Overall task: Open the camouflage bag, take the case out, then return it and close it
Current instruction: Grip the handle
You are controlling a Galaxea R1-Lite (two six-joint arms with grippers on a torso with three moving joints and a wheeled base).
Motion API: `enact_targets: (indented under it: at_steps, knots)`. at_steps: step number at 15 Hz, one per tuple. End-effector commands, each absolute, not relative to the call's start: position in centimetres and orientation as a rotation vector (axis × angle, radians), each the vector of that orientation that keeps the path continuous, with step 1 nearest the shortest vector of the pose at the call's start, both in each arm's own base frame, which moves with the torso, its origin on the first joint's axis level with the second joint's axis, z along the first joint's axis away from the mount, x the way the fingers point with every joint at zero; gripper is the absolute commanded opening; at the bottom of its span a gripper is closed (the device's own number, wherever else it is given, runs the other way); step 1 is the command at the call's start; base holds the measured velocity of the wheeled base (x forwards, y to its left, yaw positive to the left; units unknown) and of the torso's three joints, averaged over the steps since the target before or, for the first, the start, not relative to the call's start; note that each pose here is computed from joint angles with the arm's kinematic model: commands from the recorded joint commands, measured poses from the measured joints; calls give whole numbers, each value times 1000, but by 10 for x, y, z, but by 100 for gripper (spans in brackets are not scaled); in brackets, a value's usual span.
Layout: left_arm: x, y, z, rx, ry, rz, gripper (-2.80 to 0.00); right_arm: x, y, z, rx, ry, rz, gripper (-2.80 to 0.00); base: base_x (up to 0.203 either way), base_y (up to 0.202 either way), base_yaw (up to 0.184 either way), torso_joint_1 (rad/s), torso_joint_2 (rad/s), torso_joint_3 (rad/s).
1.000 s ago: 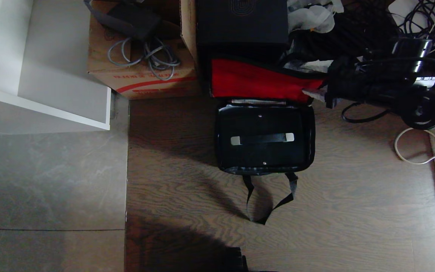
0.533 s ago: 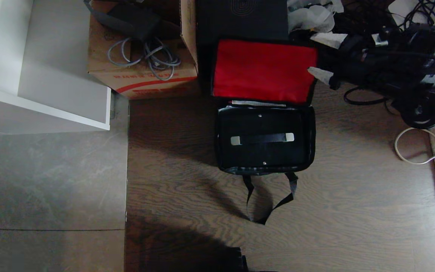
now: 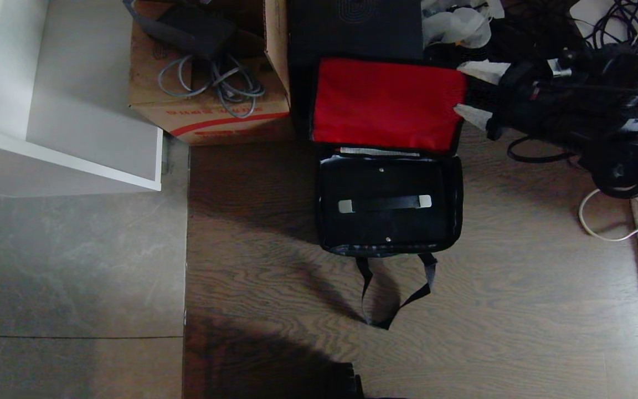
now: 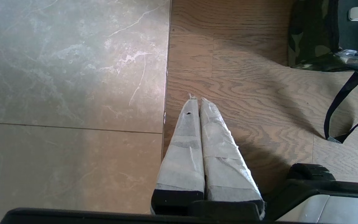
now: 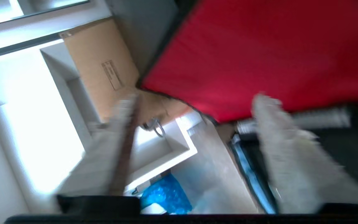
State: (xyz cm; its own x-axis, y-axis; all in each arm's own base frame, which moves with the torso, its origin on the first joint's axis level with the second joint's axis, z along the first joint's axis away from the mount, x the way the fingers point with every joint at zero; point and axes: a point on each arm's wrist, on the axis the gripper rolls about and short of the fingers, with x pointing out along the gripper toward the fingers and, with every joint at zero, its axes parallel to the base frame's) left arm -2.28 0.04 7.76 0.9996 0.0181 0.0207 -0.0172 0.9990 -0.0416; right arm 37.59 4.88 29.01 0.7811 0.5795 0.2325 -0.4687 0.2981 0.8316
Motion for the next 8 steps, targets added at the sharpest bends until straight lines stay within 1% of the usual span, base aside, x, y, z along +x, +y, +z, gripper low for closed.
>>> enact_targets:
  at_steps: [1, 4, 7, 8]
  knots:
    - [-22, 0, 75, -42, -13, 18, -280, 348, 46, 285, 1071, 186, 697, -280, 0, 0, 0, 0, 0, 0]
    - [-22, 0, 75, -42, -13, 18, -280, 315, 47, 255, 1088, 357, 680, -280, 0, 0, 0, 0, 0, 0]
    - [-22, 0, 75, -42, -13, 18, -280, 279, 51, 224, 1066, 482, 668, -280, 0, 0, 0, 0, 0, 0]
    - [-22, 0, 75, -43, -13, 18, -280, 265, 51, 219, 1030, 494, 676, -280, 0, 0, 0, 0, 0, 0]
